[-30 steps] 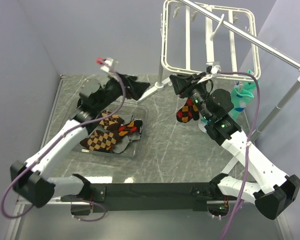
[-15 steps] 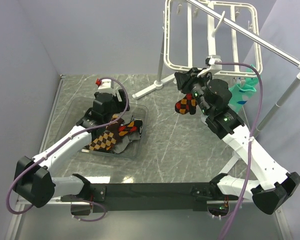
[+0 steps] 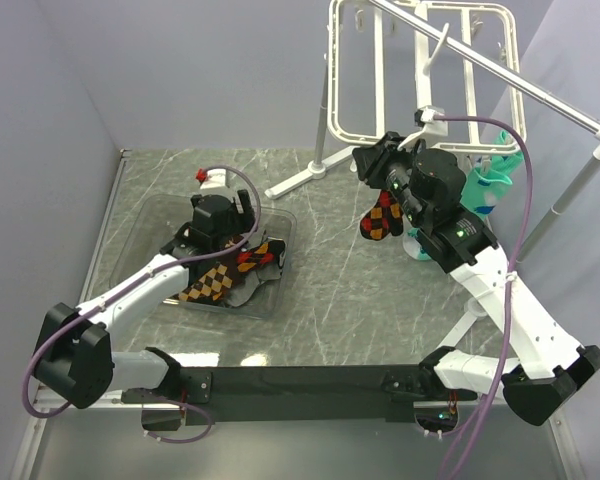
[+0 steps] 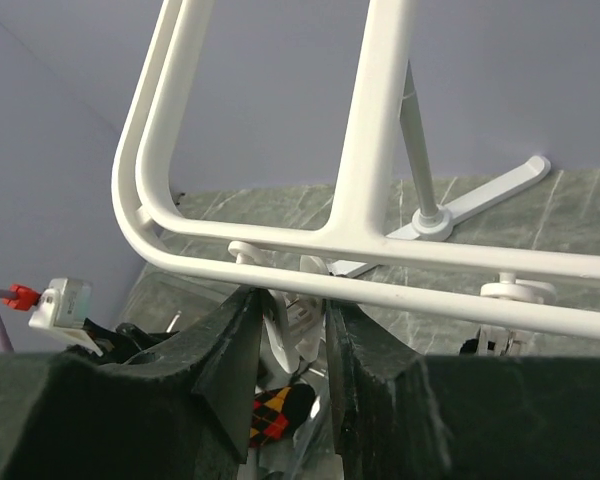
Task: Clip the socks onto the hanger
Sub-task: Open the clamp at the hanger.
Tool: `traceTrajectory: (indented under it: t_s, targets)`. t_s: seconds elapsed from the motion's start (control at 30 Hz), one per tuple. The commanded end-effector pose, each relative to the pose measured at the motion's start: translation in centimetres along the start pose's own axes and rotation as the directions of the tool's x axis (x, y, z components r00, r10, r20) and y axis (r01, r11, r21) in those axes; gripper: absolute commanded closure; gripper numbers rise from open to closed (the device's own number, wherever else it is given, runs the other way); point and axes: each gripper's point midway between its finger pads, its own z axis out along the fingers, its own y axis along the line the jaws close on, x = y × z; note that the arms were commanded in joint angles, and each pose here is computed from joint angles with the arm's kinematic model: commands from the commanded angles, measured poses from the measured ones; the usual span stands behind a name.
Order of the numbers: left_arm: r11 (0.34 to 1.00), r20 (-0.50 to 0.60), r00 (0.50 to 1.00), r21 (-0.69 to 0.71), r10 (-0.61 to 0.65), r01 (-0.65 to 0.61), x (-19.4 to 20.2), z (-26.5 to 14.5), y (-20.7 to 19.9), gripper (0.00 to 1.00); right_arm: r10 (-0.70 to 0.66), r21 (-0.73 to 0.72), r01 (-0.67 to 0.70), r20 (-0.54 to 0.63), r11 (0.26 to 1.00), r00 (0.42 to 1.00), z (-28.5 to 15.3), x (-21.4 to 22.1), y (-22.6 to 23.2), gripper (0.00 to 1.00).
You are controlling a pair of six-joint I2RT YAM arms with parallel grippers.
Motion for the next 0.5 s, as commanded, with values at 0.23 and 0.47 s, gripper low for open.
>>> traceTrajectory:
  t_s: [0.23, 0.47]
  targets:
    - [0.709, 0.099, 0.995, 0.703, -0.028, -0.05, -5.1, -8.6, -13.6, 0.18, 0.059, -0.131, -0.051, 0.056, 0.99, 0.997, -1.7, -2.9, 2.7, 1.0]
    - [0.449, 0.161, 0.98, 0.889, -0.115, -0.093, -9.2, -14.6, -19.0, 0.17, 0.016, -0.327, 0.022, 0.113, 0.945, 0.993, -3.2, -2.3, 5.0, 1.0]
